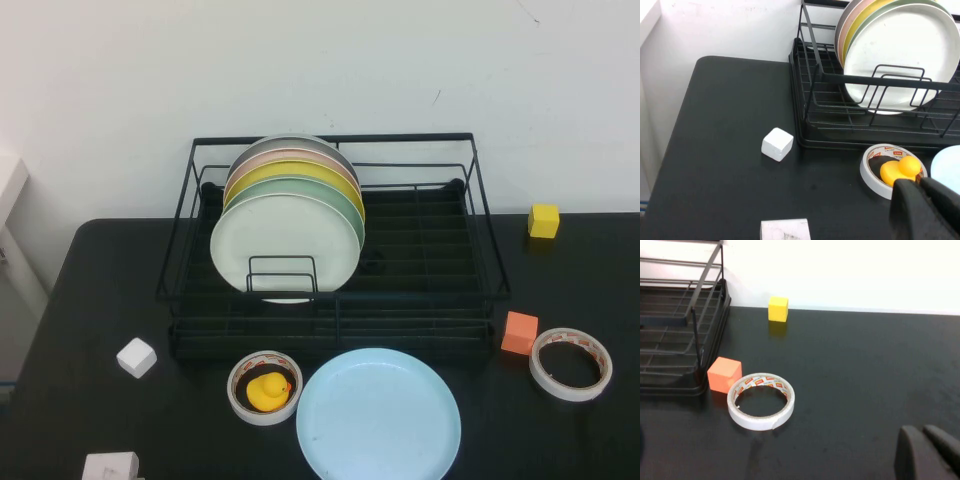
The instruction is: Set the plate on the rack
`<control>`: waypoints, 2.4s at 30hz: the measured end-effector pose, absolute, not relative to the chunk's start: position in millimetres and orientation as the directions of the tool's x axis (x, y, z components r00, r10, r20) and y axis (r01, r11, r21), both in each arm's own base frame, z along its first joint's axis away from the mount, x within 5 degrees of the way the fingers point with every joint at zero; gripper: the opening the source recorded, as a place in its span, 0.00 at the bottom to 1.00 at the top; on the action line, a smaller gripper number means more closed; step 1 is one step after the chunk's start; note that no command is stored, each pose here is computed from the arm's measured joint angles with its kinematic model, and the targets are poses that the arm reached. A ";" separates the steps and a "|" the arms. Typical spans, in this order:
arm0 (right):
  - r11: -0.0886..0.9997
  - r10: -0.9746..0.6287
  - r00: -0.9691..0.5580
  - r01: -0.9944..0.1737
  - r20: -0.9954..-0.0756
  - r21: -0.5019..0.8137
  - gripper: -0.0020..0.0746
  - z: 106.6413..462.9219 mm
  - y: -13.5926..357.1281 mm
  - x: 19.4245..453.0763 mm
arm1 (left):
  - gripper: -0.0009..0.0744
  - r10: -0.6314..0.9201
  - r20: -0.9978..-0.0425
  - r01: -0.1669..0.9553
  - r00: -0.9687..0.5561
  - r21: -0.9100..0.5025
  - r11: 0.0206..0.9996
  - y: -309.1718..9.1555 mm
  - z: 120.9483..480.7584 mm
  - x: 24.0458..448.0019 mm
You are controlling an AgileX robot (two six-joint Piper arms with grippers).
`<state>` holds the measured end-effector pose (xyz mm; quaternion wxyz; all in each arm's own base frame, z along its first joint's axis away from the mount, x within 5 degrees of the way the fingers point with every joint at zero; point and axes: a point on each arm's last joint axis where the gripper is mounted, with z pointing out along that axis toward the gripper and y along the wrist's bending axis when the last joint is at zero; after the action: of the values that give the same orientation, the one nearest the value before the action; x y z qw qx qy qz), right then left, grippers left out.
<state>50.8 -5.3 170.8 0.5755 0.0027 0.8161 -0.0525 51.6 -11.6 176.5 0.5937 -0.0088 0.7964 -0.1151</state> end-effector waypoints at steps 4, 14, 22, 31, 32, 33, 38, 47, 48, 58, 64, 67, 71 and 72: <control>0.994 -0.056 -0.338 0.065 -0.940 -0.083 0.02 170.8 -5.3 50.8 | 0.01 -0.151 -0.944 0.123 -0.295 -0.194 0.973 -11.6 176.5 51.6; 0.994 -0.058 -0.318 0.066 -0.946 -0.083 0.02 171.9 -5.3 51.5 | 0.01 -0.160 -0.948 0.123 -0.277 -0.200 0.972 -11.6 178.2 52.1; 0.992 -0.085 -0.207 0.073 -0.975 -0.102 0.02 180.2 -5.6 54.6 | 0.01 -0.231 -0.965 0.129 -0.123 -0.247 0.960 -10.1 191.9 55.1; 0.989 -0.123 0.070 0.088 -0.990 -0.117 0.02 205.6 -4.5 56.2 | 0.01 -0.285 -0.934 0.139 0.217 -0.260 0.956 -2.6 222.4 53.5; 0.989 -0.127 0.112 0.091 -0.986 -0.117 0.02 209.5 -4.2 55.8 | 0.01 -0.288 -0.926 0.140 0.245 -0.260 0.956 -1.9 224.9 52.9; 0.989 -0.130 0.148 0.093 -0.980 -0.117 0.02 212.7 -4.0 55.4 | 0.01 -0.290 -0.916 0.140 0.278 -0.260 0.955 -1.1 227.8 52.0; 0.989 -0.132 0.344 0.101 -0.930 -0.103 0.02 230.5 -2.6 50.7 | 0.01 -0.301 -0.869 0.144 0.392 -0.265 0.954 2.1 237.9 48.3; 0.990 -0.131 0.481 0.108 -0.867 -0.090 0.02 243.0 -1.8 45.0 | 0.01 -0.318 -0.825 0.154 0.467 -0.279 0.948 4.3 244.7 44.8; 0.990 -0.131 0.481 0.108 -0.867 -0.090 0.02 243.0 -1.8 45.0 | 0.01 -0.332 -0.813 0.162 0.479 -0.290 0.943 4.7 245.9 44.1; 0.963 -0.257 0.278 0.148 -0.925 -0.223 0.02 280.1 -2.9 37.6 | 0.01 -0.305 -0.854 0.194 0.421 -0.244 0.950 0.6 314.7 26.5; 0.953 -0.290 0.076 0.116 -0.954 -0.280 0.02 321.9 -4.4 44.6 | 0.01 -0.173 -0.956 0.195 0.235 -0.128 0.973 -9.1 356.7 42.7; 0.958 -0.270 -0.121 0.060 -0.955 -0.279 0.02 325.3 -6.0 61.4 | 0.01 -0.157 -0.983 0.203 0.091 -0.136 0.970 -14.1 355.3 63.8; 0.975 -0.219 -0.394 -0.046 -0.893 -0.218 0.02 305.9 -4.5 89.1 | 0.01 -0.210 -0.973 0.214 -0.097 -0.227 0.950 -20.5 341.9 84.2; 0.978 -0.207 -0.453 -0.083 -0.867 -0.190 0.02 298.8 -2.4 95.3 | 0.01 -0.217 -0.966 0.215 -0.139 -0.243 0.946 -21.9 338.5 87.9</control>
<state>95.3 -2.4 298.8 0.5158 -0.0851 0.8503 -0.0599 87.9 -21.9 338.5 0.6563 -0.0007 0.7364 -0.1642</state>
